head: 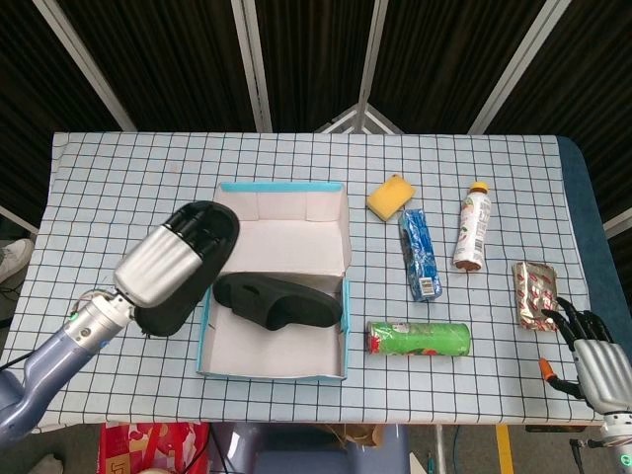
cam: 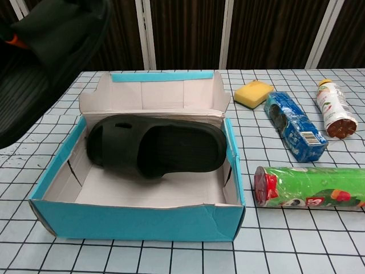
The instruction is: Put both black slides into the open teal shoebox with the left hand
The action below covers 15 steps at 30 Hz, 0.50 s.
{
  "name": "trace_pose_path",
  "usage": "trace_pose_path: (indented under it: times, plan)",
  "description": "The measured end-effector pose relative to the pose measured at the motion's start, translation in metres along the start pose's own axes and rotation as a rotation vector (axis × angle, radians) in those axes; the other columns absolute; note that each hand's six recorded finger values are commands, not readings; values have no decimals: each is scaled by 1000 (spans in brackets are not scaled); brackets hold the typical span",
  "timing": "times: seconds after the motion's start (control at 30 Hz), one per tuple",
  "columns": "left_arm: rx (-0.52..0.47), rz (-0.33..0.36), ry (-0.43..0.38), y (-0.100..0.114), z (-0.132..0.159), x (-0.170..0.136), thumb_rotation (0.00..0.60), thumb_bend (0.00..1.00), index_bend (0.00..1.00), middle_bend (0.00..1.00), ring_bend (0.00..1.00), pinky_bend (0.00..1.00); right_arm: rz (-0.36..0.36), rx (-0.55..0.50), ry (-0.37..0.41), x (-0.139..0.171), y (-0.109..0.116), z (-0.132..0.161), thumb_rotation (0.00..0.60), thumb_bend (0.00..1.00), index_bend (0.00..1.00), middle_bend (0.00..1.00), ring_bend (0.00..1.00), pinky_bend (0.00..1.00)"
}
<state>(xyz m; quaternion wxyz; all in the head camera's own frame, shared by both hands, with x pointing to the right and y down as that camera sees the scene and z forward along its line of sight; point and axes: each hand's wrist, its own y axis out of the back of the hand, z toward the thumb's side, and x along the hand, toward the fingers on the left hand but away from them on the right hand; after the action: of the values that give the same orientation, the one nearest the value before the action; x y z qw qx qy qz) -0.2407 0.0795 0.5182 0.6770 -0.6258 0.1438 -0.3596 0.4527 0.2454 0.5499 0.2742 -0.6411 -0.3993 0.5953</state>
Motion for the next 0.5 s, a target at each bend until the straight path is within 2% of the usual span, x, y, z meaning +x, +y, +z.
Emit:
trace_pose_path:
  times: [0.13,0.23,0.37,0.5]
  plan:
    - [180,150,-167,20,44,21,600,441,528,550,116,187,-6,-5,-5,1,2,-3,600,392,172,52,125,70]
    - [284,215,-269,24,74,34,600,443,531,551,116,187,-10,-10,-5,1,3,-4,600,392,172,52,125,70]
    - [388,263,-378,21,105,45,600,446,531,553,116,187,-6,-10,-4,1,3,-5,600,392,172,52,125,70]
    - [433,285,-454,14,129,48,600,446,530,555,116,187,-4,-12,-6,0,2,-5,600,392,172,52,125,70]
